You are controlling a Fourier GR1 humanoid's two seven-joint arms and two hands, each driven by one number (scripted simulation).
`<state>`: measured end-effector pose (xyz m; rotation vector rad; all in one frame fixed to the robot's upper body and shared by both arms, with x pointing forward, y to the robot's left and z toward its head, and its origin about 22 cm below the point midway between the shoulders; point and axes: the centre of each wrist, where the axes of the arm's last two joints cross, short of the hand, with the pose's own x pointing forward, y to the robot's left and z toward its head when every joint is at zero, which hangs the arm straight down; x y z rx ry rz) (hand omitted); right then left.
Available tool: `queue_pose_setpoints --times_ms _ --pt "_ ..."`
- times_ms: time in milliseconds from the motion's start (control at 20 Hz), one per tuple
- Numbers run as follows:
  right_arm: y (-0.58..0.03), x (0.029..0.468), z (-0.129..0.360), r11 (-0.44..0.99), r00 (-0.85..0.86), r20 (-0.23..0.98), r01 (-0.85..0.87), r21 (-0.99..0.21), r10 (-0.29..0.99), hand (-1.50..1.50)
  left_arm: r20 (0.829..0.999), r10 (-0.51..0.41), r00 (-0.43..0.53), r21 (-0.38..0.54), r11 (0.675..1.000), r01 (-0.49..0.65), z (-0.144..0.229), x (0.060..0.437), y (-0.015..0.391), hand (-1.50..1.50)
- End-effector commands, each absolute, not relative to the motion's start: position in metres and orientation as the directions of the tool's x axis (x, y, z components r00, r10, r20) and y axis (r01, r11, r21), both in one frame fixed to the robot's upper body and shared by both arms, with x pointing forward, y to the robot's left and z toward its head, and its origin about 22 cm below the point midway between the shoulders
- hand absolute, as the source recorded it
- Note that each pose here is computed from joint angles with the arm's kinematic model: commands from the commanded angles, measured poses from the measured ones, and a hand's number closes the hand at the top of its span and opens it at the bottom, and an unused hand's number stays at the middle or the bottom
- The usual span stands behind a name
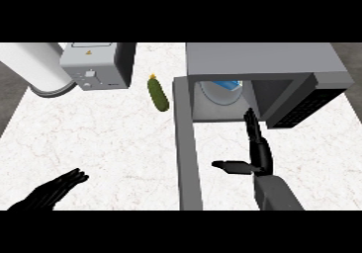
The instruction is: Pick up the milk, place it into the microwave and close the microwave
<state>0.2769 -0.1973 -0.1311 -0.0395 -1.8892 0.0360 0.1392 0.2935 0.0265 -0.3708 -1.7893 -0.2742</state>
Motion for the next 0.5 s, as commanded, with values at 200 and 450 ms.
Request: queue_pose_setpoints --times_ms 200,450 --pt "-0.227 0.231 -0.106 0.996 -0.361 0.929 0.005 0.086 -0.079 1.5 0.974 0.042 -0.225 0.073 0.875 0.479 0.023 0.18 0.258 1.5" --pt "-0.275 0.189 -0.078 0.996 -0.374 0.925 0.032 0.089 -0.07 -1.5 0.967 -0.034 -0.251 0.159 0.854 0.495 0.042 0.195 0.227 1.5"
